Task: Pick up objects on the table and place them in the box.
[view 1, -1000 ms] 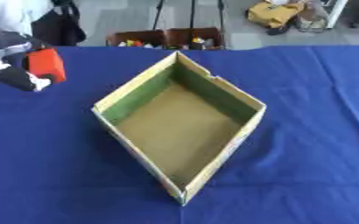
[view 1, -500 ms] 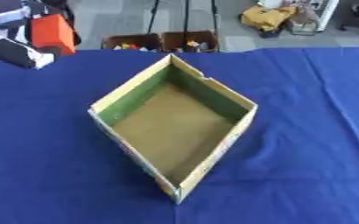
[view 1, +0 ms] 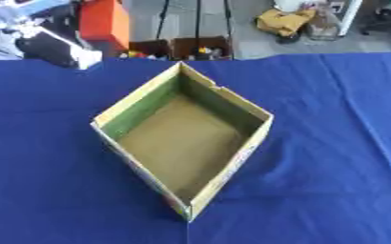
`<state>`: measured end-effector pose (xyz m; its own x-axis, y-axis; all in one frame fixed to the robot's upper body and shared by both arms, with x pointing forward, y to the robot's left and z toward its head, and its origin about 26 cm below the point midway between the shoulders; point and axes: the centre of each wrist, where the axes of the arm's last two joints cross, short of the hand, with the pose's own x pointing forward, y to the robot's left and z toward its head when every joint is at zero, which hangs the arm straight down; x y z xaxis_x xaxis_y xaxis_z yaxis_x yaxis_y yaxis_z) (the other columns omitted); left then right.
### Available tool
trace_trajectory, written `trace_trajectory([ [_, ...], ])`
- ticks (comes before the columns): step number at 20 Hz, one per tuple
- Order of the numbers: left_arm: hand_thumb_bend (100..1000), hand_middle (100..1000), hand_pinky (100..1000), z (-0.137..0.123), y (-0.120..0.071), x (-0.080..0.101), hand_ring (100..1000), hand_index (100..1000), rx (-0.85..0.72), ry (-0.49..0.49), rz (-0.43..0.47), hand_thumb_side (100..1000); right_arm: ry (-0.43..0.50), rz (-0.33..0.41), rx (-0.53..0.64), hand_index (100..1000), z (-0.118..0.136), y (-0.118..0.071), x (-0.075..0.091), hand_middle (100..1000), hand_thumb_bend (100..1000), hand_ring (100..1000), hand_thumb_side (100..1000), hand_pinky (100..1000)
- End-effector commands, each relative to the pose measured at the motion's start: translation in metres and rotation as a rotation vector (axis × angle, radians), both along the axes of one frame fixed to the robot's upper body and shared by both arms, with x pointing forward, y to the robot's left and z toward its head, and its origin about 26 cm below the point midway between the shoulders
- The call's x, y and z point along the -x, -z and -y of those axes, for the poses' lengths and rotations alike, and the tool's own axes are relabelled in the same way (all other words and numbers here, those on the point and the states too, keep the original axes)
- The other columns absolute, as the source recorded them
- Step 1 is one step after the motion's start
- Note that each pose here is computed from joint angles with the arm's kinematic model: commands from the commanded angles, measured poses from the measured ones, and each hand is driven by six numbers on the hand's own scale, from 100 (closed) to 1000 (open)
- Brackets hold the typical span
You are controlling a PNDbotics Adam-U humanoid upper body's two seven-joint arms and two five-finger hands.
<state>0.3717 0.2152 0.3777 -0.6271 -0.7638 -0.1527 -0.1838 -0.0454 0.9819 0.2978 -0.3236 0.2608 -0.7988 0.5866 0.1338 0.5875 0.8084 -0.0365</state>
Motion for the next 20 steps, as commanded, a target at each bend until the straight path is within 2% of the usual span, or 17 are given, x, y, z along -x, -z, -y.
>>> trace_trajectory([
  [1,100,388,346,0.020,-0.002,0.005,473,511,0.005,0.048,-0.013,385,-0.013,0.032,0.010,808,-0.001,-0.009,0.003,800,100,750,748,780],
  [7,100,381,337,0.053,0.019,-0.002,467,501,0.019,0.119,-0.096,386,-0.016,0.034,0.002,808,-0.001,-0.009,0.003,800,100,749,746,780],
  [11,100,377,332,0.074,0.035,-0.008,465,496,0.019,0.133,-0.126,387,-0.019,0.036,-0.004,808,-0.002,-0.009,0.003,800,100,749,746,780],
  [20,100,389,349,0.087,0.091,-0.043,493,512,0.000,-0.001,-0.216,391,-0.023,0.037,-0.012,808,-0.002,-0.008,0.003,801,100,749,745,782],
])
